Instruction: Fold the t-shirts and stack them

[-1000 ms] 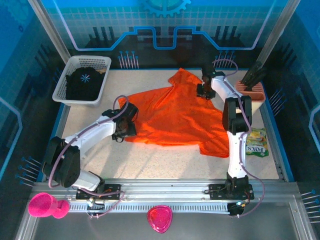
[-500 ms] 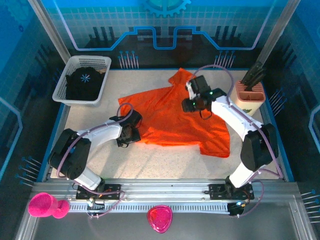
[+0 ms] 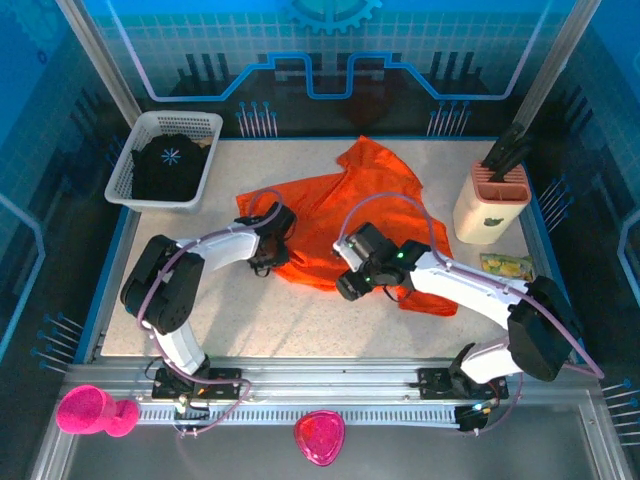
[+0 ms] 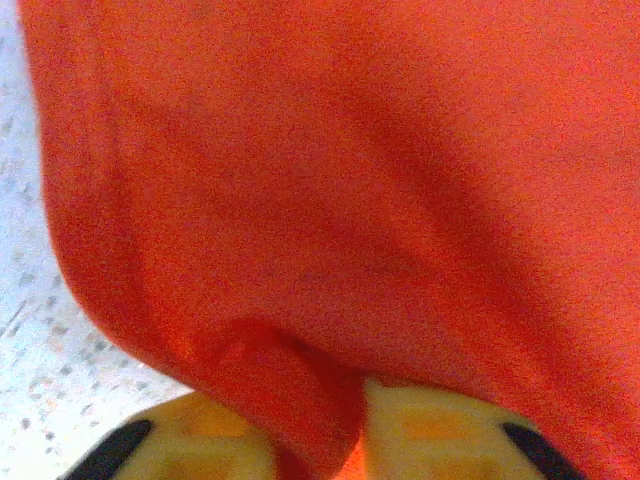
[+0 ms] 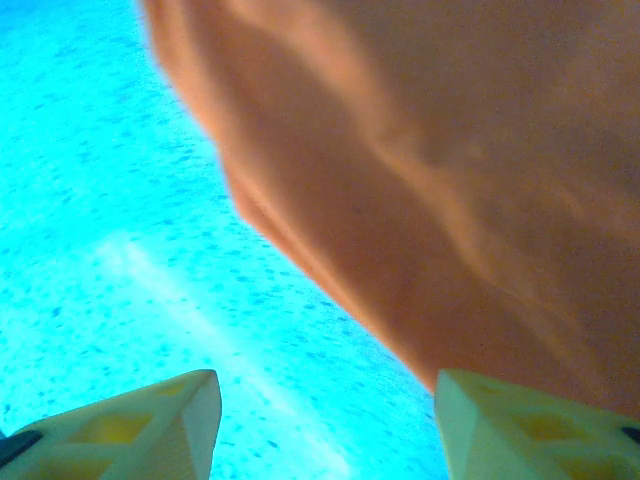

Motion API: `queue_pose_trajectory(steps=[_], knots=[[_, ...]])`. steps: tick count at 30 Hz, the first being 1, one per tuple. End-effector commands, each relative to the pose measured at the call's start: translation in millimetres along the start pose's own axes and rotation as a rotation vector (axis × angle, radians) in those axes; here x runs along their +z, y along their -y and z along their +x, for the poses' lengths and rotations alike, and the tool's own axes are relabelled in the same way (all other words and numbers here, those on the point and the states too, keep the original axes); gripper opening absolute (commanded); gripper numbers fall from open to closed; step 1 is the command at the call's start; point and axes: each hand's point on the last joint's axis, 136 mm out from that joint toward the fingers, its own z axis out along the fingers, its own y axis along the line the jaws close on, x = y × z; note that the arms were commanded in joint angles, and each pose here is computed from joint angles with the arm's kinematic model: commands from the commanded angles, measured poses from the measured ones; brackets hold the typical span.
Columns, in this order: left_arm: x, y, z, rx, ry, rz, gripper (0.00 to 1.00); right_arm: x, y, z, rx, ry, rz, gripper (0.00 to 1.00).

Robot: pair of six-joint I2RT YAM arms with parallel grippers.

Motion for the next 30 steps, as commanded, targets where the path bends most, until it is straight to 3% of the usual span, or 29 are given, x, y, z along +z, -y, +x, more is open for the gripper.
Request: queue_pose_trajectory(steps=[1, 4, 14, 21, 24, 26, 30], knots=[[-17.5, 20.0, -26.1, 0.038, 0.054, 0.057, 0.12, 12.6, -21.1, -11.6, -0.097, 0.05, -0.037, 0.62], [-32.2, 26.6, -35.0, 0.048, 0.072, 0.083, 0.0, 31.0, -21.1, -13.7, -0.121, 0.034, -0.002, 0.62], [-84.6, 53.0, -53.6, 0.137, 0.071, 0.191, 0.0, 37.6, -18.9, -28.2, -0.117, 0.067, 0.02, 0.62], [-41.8, 89.1, -71.9, 0.216, -0.01, 0.166, 0.02, 30.7, 0.6, -27.4, -0.059, 0.061, 0.12, 0.62], [-10.7, 108.0, -75.8, 0.233, -0.053, 0.167, 0.1, 26.9, 9.2, -25.0, -0.028, 0.058, 0.164, 0.62], [5.2, 120.9, -78.4, 0.237, -0.067, 0.186, 0.21, 24.9, 11.9, -24.2, -0.014, 0.062, 0.174, 0.62], [14.1, 136.5, -85.5, 0.24, -0.052, 0.209, 0.54, 23.0, 14.7, -22.3, -0.001, 0.063, 0.182, 0.62]])
